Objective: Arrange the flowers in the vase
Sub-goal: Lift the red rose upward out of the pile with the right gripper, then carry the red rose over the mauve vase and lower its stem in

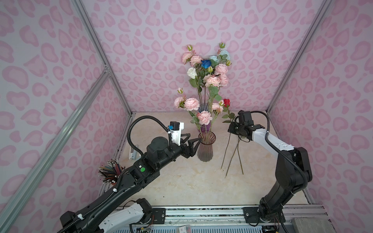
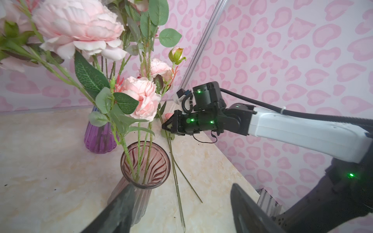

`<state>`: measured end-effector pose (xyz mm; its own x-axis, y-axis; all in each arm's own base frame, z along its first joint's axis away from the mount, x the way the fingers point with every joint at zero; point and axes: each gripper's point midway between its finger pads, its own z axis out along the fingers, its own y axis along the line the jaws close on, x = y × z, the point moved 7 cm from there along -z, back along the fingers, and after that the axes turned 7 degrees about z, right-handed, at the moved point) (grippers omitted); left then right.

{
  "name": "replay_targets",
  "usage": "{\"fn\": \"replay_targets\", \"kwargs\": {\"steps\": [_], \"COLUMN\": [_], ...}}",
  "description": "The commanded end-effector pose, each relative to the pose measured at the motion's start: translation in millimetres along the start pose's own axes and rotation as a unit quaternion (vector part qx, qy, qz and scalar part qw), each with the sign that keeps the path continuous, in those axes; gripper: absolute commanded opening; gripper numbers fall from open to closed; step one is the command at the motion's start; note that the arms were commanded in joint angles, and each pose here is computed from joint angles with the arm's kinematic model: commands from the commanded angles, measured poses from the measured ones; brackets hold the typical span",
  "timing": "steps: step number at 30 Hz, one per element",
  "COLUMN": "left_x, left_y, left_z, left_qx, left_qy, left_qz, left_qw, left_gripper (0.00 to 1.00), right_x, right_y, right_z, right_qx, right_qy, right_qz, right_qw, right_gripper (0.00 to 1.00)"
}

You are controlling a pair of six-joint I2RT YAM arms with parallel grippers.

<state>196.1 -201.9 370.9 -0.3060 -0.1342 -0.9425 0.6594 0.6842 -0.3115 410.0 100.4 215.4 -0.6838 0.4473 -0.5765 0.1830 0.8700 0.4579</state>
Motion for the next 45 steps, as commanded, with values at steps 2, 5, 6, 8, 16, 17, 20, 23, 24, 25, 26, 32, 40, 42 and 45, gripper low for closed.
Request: {"fn": "replay_targets", "kwargs": {"steps": [2, 5, 6, 8, 16, 17, 20, 23, 24, 25, 26, 32, 40, 42, 45], "left_x": [-5, -8, -8, -10, -14, -13, -11, -9, -9, -9, -9, -8, -9, -9, -9], "left_y": [10, 20, 23, 31, 70, 75, 84, 90, 91, 91, 91, 90, 89, 89, 88], "left_z": [-5, -10, -12, -20, -50, -52, -56, -57, -56, -56, -54, -53, -54, -54, -53], "left_qx": [-0.051, -0.102, -0.116, -0.151, -0.341, -0.361, -0.396, -0.412, -0.415, -0.414, -0.412, -0.405, -0.396, -0.392, -0.388], "left_qy": [-0.022, -0.035, -0.039, -0.061, -0.133, -0.137, -0.146, -0.144, -0.142, -0.14, -0.137, -0.135, -0.137, -0.136, -0.135], "left_qz": [0.016, 0.016, 0.013, 0.004, -0.034, -0.044, -0.069, -0.083, -0.086, -0.086, -0.086, -0.089, -0.092, -0.092, -0.094], "left_qw": [0.998, 0.994, 0.992, 0.987, 0.93, 0.921, 0.904, 0.896, 0.894, 0.895, 0.897, 0.9, 0.904, 0.905, 0.907], "left_gripper": [0.76, 0.78, 0.79, 0.81, 0.91, 0.93, 0.94, 0.94, 0.94, 0.94, 0.94, 0.93, 0.93, 0.93, 0.93], "right_x": [-12, -12, -12, -11, -8, -7, -5, -5, -7, -8, -11, -21, -17, -13, -4], "right_y": [15, 26, 30, 36, 71, 77, 97, 116, 124, 129, 136, 170, 194, 196, 197], "right_z": [-50, -94, -107, -138, -227, -236, -262, -280, -285, -288, -289, -276, -238, -228, -211], "right_qx": [-0.028, -0.058, -0.072, -0.094, -0.169, -0.179, -0.207, -0.228, -0.234, -0.237, -0.24, -0.25, -0.254, -0.25, -0.244], "right_qy": [-0.086, -0.155, -0.179, -0.231, -0.368, -0.382, -0.419, -0.442, -0.449, -0.455, -0.46, -0.473, -0.47, -0.463, -0.444], "right_qz": [0.006, -0.002, -0.005, -0.007, -0.043, -0.052, -0.07, -0.09, -0.097, -0.101, -0.106, -0.116, -0.123, -0.129, -0.14], "right_qw": [0.996, 0.986, 0.981, 0.968, 0.913, 0.905, 0.881, 0.863, 0.857, 0.853, 0.849, 0.837, 0.836, 0.84, 0.851], "right_gripper": [0.0, 0.0, 0.0, 0.0, 0.0, 0.0, 0.0, 0.0, 0.0, 0.0, 0.0, 0.0, 0.0, 0.0, 0.0]}}
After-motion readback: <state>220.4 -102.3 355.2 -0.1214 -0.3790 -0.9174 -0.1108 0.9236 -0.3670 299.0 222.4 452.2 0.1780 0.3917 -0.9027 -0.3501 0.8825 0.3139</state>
